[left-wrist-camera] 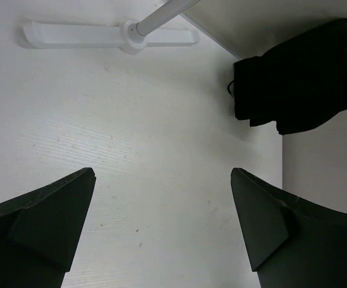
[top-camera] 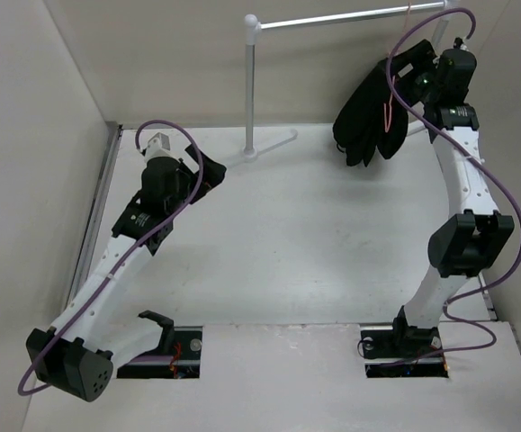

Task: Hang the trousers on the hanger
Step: Reset both arms

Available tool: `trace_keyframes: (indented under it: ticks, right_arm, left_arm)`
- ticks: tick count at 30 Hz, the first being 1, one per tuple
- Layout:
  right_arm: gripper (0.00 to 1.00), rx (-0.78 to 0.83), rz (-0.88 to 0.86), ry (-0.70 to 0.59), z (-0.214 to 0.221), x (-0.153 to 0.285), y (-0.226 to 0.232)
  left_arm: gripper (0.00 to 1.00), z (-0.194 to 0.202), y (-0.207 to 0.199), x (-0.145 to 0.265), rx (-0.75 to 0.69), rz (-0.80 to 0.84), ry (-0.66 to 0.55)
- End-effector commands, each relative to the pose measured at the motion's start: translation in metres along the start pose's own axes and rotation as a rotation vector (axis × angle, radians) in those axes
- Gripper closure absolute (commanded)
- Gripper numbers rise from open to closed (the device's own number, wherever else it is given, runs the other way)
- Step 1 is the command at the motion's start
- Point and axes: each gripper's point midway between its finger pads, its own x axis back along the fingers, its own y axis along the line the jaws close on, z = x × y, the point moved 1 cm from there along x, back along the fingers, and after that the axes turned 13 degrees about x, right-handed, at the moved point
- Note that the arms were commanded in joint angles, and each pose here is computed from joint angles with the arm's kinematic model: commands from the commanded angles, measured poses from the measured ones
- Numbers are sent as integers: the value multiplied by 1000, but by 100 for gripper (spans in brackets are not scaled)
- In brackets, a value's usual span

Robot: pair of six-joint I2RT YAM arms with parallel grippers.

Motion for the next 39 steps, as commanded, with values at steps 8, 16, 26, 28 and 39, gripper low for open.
trace_keyframes:
  ticks: [8, 16, 26, 28, 39]
  right_arm:
    - [1, 70, -49, -153, -43, 74, 29]
    - [0, 59, 34, -199, -29, 133, 12]
    - [0, 35, 376, -116, 81, 217, -90]
    - [0, 30, 442, -65, 111, 232, -111]
    - [0, -15, 616, 119, 230, 291, -174]
  left_arm:
    - [0, -19, 3, -1, 18, -27, -39]
    - [0, -22, -4, -3, -15, -37, -34]
    - [0, 16, 61, -1, -142, -248, 70]
    - [0, 29, 70, -4, -153, -277, 105]
    - [0, 91, 68, -22, -261, -276, 215]
